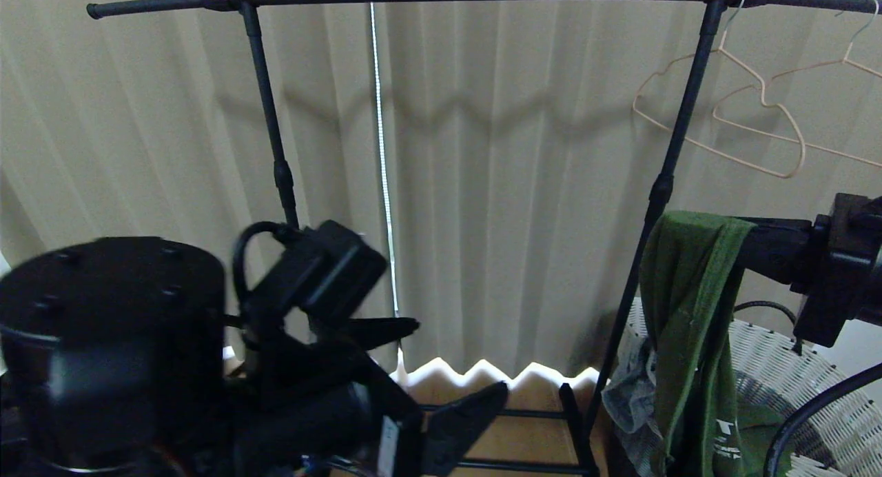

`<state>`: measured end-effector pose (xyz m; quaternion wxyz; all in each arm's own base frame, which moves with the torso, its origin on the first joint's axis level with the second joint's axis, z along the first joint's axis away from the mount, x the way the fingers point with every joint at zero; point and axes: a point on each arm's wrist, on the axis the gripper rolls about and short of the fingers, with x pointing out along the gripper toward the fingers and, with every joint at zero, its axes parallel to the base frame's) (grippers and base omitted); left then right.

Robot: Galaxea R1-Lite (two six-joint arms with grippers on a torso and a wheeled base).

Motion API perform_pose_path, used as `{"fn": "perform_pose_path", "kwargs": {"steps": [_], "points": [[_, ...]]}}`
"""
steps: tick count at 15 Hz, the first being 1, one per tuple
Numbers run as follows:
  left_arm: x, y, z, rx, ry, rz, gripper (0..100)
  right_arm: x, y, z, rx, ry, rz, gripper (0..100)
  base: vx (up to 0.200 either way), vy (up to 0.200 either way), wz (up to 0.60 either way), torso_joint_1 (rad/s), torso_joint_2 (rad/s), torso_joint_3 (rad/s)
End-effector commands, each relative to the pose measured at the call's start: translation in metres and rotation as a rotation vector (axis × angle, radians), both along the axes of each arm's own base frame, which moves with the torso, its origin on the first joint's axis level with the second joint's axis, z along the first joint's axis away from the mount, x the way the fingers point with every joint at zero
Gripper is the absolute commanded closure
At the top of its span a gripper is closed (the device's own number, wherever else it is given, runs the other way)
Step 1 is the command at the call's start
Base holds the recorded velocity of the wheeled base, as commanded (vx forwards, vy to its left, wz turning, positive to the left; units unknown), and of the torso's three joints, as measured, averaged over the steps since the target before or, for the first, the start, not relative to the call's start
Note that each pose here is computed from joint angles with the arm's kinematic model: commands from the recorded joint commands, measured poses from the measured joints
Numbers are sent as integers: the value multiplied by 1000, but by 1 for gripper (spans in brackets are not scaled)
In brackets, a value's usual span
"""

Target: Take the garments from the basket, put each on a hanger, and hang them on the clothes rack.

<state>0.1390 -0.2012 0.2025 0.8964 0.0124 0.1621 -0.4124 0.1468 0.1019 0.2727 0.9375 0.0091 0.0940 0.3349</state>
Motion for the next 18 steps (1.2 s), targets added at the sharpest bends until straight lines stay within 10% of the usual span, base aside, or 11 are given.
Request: {"fn": "perform_pose_path", "kwargs": {"steps": [1, 6, 18], "points": [[1, -67, -31, 15, 68, -40, 0, -1, 0, 1, 2, -2, 2, 100, 0, 0, 0, 0, 0, 0], [6, -138, -49, -90, 141, -74, 0, -1, -1, 1, 5, -4, 1, 100, 0, 0, 0, 0, 0, 0], [33, -170, -91, -28, 135, 101, 0, -7, -3, 12, 31, -42, 12, 100, 0, 0, 0, 0, 0, 0]]}}
